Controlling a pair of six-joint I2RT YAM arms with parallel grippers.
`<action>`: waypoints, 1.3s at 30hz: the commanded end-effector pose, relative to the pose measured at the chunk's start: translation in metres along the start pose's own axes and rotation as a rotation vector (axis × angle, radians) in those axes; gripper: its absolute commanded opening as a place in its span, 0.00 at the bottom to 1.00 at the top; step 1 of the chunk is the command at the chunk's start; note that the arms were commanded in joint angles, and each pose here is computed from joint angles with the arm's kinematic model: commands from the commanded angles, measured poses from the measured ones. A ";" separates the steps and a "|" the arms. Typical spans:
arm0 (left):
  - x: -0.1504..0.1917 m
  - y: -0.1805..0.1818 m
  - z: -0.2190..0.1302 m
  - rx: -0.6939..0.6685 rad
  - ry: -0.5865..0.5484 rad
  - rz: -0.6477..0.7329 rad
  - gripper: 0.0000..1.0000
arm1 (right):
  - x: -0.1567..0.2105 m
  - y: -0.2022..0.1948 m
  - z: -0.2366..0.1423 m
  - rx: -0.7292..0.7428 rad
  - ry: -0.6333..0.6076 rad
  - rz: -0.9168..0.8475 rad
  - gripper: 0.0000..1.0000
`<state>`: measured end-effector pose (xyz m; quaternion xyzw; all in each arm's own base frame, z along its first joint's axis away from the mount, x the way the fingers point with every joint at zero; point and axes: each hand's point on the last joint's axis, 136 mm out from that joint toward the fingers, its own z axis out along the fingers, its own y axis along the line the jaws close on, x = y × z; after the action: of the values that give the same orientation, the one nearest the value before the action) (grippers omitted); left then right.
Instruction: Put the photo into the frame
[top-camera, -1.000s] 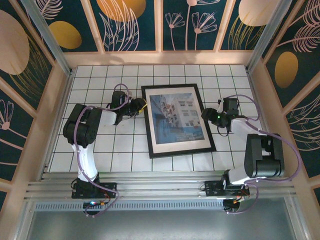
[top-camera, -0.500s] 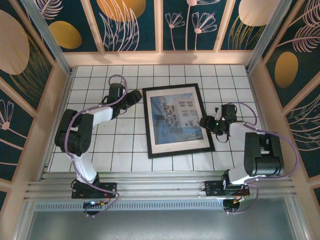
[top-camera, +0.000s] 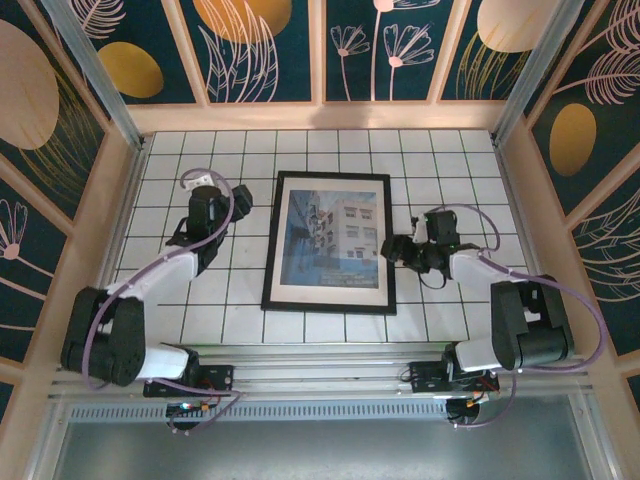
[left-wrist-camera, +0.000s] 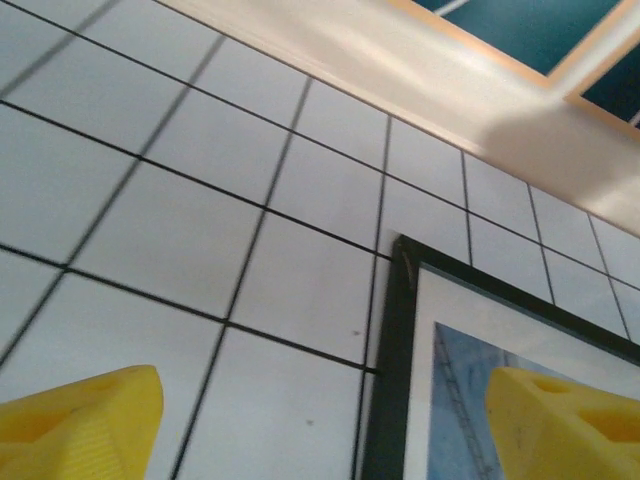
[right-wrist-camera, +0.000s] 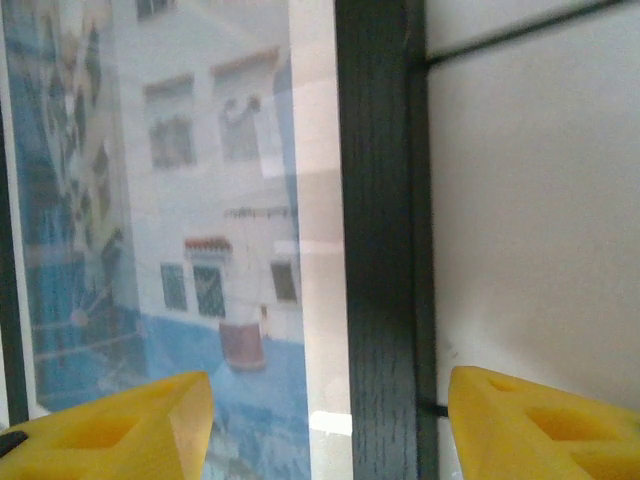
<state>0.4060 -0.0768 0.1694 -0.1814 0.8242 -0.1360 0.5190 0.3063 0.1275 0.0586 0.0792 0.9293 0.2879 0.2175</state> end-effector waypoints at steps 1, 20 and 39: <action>-0.026 0.018 -0.023 -0.073 -0.139 0.047 0.89 | -0.051 0.002 -0.030 0.099 -0.166 -0.080 0.64; -0.047 0.092 -0.094 -0.380 -0.476 0.295 0.99 | -0.134 -0.078 -0.104 0.443 -0.728 -0.085 0.99; -0.011 0.126 -0.042 -0.378 -0.355 0.375 0.99 | -0.137 -0.105 -0.093 0.434 -0.888 -0.178 0.99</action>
<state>0.3472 0.0440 0.1269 -0.1455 0.7714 0.1723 0.5950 0.3711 -0.0444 0.0861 0.1801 0.8275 -0.0009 0.5318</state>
